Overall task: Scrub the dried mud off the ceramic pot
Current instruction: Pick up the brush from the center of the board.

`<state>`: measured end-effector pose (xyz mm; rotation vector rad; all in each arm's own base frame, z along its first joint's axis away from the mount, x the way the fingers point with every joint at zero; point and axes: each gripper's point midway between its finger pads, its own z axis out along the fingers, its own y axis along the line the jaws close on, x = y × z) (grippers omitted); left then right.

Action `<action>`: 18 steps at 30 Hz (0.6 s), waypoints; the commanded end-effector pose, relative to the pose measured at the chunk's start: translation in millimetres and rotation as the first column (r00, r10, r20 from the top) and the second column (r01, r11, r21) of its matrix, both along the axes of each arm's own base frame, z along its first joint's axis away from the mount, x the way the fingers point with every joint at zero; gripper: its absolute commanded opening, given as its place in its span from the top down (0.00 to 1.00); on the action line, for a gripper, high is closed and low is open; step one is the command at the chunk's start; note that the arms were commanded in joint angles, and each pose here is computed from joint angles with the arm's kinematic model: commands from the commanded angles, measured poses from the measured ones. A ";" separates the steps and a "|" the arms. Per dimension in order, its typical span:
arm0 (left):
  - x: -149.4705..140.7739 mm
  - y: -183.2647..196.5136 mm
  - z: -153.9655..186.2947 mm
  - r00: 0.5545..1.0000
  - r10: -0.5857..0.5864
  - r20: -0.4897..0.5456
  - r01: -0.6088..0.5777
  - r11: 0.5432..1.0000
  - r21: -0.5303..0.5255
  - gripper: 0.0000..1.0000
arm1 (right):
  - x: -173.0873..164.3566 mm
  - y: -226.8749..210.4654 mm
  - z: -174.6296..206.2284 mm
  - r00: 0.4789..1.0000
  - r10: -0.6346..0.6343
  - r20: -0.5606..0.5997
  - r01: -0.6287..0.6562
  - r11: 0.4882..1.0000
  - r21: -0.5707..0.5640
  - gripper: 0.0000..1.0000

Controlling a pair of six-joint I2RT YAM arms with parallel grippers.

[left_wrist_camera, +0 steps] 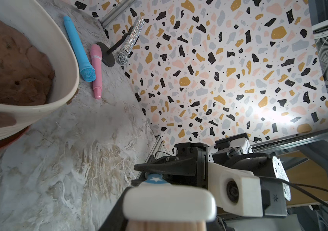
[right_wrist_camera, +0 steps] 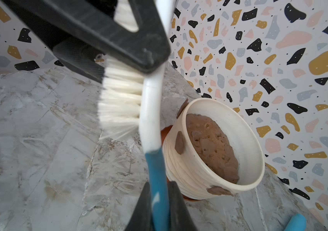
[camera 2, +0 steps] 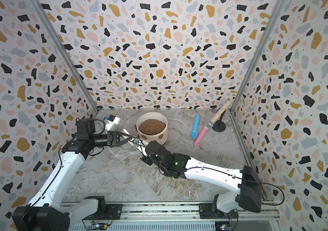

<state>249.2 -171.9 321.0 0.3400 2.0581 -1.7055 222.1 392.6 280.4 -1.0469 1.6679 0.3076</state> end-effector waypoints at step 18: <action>-8.4 -0.7 8.4 0.996 -0.024 0.090 0.023 1.000 0.018 0.24 | -42.3 -9.2 22.2 0.979 0.146 -0.146 -0.127 0.983 0.131 1.00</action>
